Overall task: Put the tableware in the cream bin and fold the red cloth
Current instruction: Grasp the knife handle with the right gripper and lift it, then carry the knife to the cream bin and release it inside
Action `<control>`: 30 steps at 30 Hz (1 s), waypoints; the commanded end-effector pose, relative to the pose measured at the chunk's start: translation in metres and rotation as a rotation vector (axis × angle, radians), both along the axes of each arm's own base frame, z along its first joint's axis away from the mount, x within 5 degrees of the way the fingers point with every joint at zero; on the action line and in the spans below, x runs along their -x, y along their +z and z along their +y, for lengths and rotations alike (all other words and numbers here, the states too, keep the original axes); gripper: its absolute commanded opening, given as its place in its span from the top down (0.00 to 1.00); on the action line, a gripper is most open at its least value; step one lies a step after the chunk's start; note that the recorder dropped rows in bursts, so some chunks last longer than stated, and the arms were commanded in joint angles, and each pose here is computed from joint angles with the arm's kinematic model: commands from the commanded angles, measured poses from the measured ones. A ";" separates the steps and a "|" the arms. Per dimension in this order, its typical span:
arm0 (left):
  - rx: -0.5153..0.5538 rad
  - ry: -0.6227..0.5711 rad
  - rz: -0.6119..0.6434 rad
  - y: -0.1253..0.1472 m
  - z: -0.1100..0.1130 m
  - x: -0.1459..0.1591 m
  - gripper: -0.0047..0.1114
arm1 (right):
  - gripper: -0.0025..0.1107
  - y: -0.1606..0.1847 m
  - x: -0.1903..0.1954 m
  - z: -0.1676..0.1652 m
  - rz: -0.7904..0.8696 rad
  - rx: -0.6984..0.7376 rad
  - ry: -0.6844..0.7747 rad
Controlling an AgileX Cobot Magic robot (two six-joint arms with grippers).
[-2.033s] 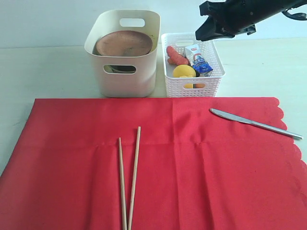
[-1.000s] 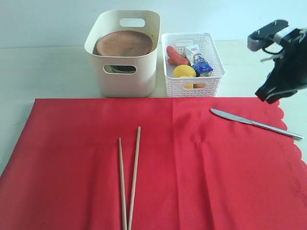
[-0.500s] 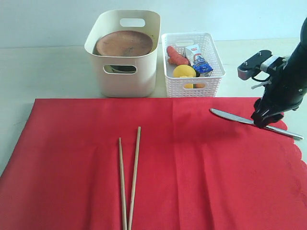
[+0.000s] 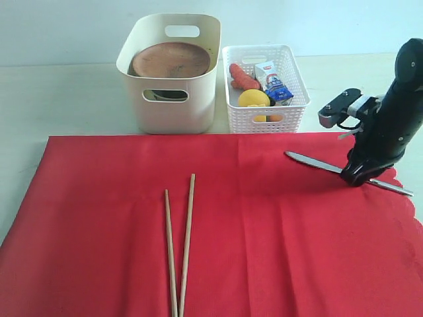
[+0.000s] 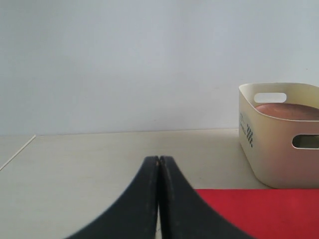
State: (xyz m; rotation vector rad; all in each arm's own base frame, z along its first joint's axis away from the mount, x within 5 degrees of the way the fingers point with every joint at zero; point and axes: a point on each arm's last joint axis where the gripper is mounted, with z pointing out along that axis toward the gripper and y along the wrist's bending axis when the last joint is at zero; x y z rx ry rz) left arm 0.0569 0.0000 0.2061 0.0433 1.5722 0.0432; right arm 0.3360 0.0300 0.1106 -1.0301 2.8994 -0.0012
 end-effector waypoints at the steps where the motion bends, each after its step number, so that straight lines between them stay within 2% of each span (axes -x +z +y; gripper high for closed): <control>1: 0.012 -0.002 -0.001 -0.001 0.000 0.000 0.94 | 0.96 -0.008 -0.001 -0.004 -0.006 0.031 0.018; 9: 0.012 -0.002 -0.001 -0.001 0.000 0.000 0.94 | 0.98 0.032 0.001 -0.006 -0.103 0.042 -0.037; 19: 0.012 -0.002 -0.001 -0.001 0.000 0.000 0.94 | 0.98 0.091 0.010 -0.002 -0.269 -0.035 -0.091; 24: 0.012 -0.002 -0.001 -0.001 0.000 0.000 0.94 | 0.98 0.111 0.016 0.002 -0.325 -0.102 -0.121; 30: 0.012 -0.002 -0.001 -0.001 0.000 0.000 0.94 | 0.98 0.126 0.020 0.012 -0.368 -0.222 -0.089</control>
